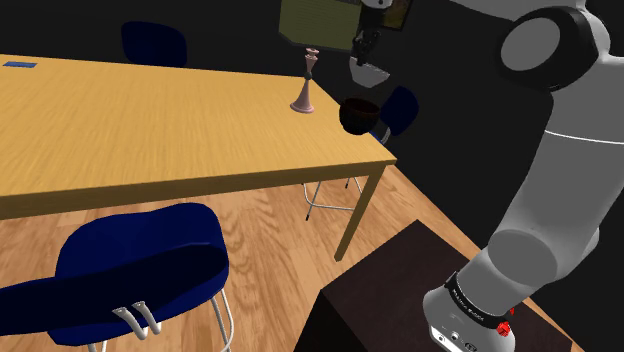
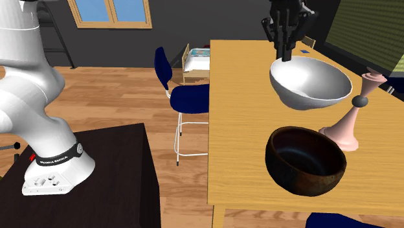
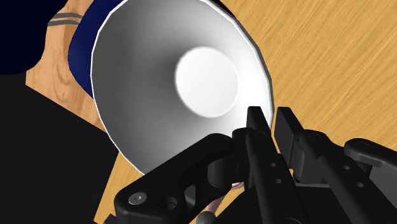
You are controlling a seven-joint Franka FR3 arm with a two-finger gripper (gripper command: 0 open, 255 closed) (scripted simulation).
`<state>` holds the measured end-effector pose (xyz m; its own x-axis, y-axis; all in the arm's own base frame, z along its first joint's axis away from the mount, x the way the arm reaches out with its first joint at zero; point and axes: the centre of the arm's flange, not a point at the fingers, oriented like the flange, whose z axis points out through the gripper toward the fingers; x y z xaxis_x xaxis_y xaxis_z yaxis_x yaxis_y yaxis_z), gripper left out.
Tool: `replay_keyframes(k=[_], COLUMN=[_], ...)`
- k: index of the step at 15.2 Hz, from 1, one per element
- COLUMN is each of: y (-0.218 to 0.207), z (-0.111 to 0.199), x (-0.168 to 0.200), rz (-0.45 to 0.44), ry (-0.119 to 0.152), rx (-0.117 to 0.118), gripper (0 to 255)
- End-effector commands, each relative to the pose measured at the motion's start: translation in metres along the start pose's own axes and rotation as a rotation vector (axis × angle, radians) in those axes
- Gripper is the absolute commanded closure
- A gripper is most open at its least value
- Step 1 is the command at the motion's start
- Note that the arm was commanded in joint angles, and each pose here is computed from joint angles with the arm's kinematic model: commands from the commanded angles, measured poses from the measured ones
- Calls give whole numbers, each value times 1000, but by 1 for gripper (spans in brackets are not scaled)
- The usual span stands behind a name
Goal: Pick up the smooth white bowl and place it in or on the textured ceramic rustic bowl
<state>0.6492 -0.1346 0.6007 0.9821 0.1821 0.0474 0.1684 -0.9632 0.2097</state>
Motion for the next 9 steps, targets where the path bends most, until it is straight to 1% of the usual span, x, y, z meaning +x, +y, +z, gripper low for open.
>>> replay_keyframes(k=[1, 3, 9], y=[26, 55, 48], z=[1, 1, 32], x=[4, 9, 8], rz=[-1, -2, -1], ry=[0, 0, 0], rx=[-1, -1, -1], gripper=[255, 255, 255])
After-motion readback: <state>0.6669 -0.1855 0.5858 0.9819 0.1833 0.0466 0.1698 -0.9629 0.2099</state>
